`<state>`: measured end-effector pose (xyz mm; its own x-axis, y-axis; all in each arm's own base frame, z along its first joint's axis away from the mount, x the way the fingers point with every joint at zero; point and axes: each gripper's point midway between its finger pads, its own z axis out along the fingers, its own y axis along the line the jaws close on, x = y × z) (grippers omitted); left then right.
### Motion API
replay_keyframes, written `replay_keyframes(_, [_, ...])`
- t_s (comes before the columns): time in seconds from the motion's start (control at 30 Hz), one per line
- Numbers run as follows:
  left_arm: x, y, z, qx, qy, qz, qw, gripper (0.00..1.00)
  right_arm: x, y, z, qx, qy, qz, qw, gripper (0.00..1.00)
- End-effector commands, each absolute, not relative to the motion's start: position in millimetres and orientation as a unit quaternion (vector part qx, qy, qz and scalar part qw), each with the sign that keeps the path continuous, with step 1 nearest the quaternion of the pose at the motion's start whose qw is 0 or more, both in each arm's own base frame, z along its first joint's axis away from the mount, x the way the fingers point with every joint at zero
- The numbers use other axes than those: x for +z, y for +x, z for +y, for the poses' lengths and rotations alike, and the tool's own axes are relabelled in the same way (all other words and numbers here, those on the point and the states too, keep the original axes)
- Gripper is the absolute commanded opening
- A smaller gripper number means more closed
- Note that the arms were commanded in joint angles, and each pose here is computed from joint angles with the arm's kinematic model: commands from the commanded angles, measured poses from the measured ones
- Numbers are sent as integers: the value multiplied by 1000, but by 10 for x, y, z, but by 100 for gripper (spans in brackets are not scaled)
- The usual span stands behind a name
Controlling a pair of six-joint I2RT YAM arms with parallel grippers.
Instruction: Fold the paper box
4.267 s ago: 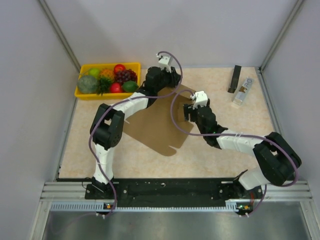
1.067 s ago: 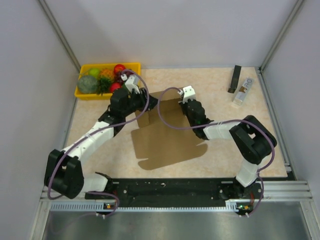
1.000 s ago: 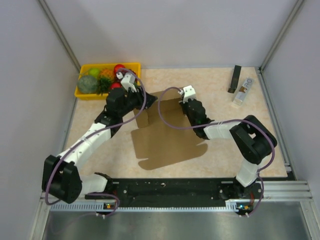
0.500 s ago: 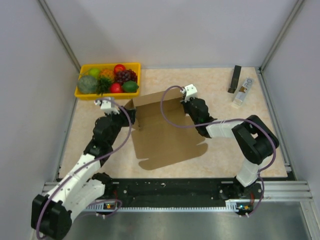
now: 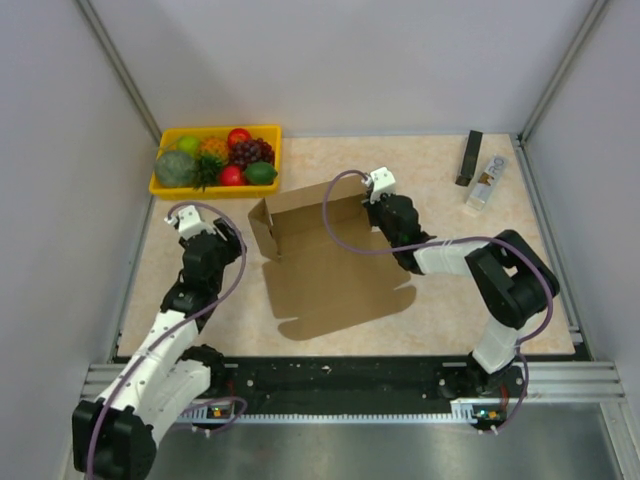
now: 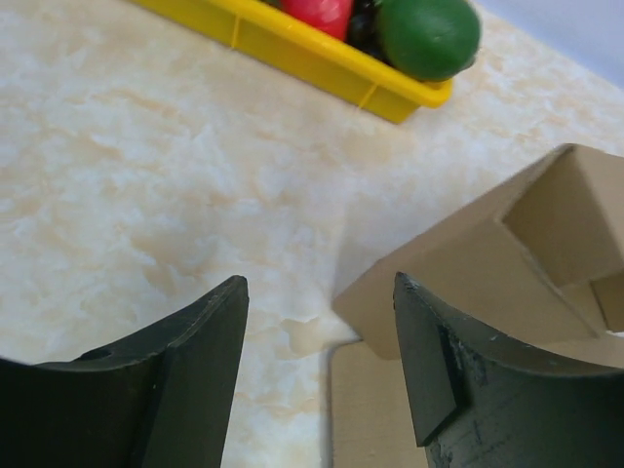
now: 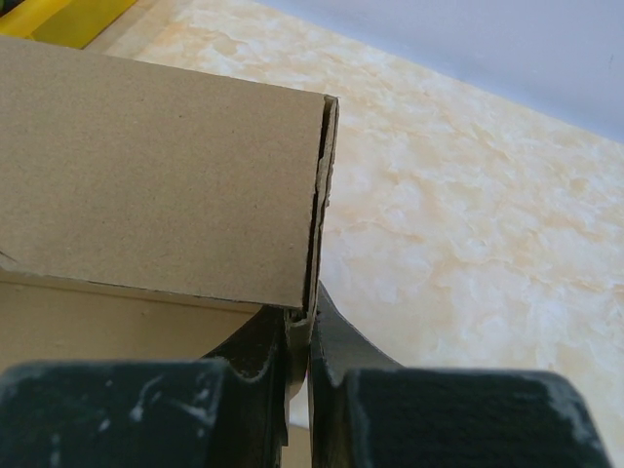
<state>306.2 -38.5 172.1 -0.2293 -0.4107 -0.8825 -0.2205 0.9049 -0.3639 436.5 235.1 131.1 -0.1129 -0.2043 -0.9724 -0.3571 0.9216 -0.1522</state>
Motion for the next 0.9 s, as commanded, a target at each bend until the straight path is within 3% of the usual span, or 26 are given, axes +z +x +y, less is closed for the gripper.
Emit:
replay_keyframes(0.0, [1563, 3272, -411, -105, -199, 797, 560, 67, 1157, 4300, 2350, 59, -223, 762, 605, 0])
replay_keyframes(0.27, [1566, 3615, -869, -171, -53, 792, 584, 53, 1148, 4289, 2394, 73, -229, 763, 601, 0])
replay_keyframes(0.87, [1423, 3426, -1391, -221, 51, 782, 581, 50, 1150, 4222, 2467, 100, -239, 762, 594, 0])
